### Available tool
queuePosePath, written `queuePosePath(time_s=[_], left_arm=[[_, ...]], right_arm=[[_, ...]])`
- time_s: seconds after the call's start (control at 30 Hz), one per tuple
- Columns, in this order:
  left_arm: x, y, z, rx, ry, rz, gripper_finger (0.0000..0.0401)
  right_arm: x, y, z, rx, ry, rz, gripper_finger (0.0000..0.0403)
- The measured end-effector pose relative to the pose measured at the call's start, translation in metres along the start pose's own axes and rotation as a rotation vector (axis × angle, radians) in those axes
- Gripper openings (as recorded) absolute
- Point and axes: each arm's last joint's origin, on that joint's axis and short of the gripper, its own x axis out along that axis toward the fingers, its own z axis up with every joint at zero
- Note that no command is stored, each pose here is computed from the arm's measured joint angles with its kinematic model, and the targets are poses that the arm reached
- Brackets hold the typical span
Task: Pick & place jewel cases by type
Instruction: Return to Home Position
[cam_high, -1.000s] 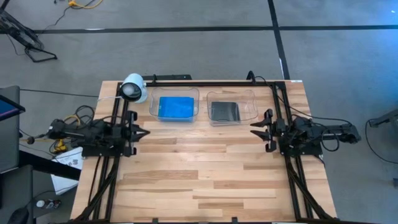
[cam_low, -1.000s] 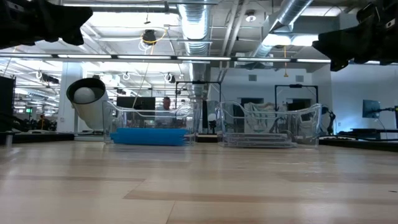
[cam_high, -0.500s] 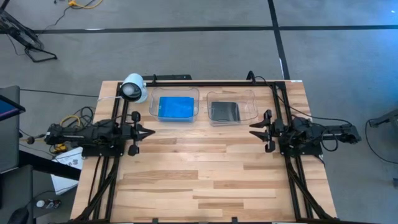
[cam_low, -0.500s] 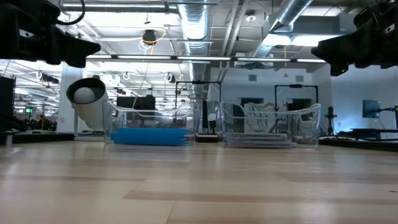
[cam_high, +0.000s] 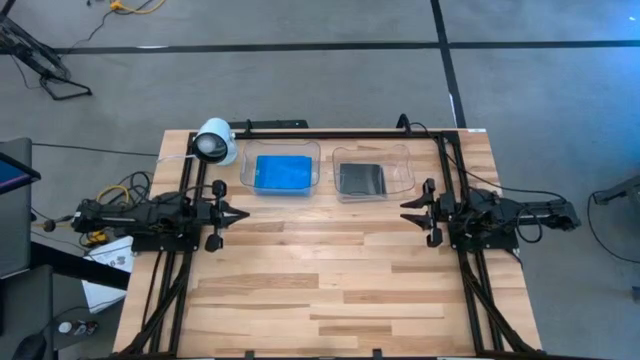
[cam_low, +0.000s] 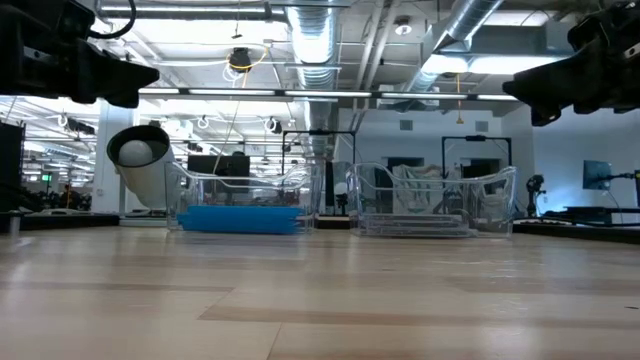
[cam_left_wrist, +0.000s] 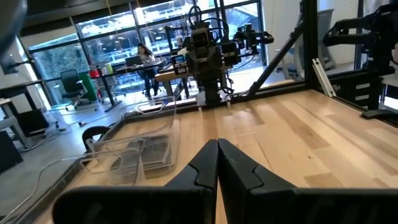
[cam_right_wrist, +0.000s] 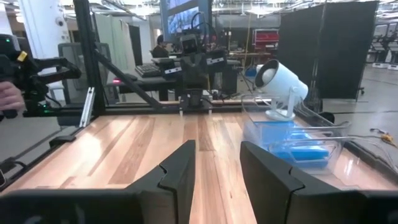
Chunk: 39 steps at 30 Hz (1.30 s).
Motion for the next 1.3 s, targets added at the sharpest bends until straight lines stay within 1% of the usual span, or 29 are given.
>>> queuePosePath(time_s=[0.13,0.23,0.37,0.57,0.9,1.3], left_arm=[[0.0000,0.0000,0.0000,-0.010,0.000,0.000,0.0000],[0.0000,0.0000,-0.0001,-0.019,0.001,0.000,0.0000],[0.0000,0.0000,-0.0001,-0.020,0.001,0.000,0.0000],[0.0000,0.0000,-0.0001,-0.028,0.001,0.001,0.0000],[0.0000,0.0001,-0.0001,-0.077,0.002,0.004,0.0000],[0.0000,0.0001,-0.0001,-0.065,0.002,0.006,0.0000]], right_arm=[[0.0000,0.0000,-0.0001,0.003,0.000,0.000,0.0121],[0.0000,0.0001,-0.0001,0.028,0.001,0.003,0.0121],[0.0000,0.0017,-0.0008,0.034,0.008,0.038,0.0120],[-0.0001,0.0034,-0.0008,0.029,0.008,0.054,0.0121],[-0.0001,0.0031,-0.0009,0.028,0.009,0.050,0.0121],[-0.0001,0.0031,-0.0009,0.027,0.009,0.050,0.0121]])
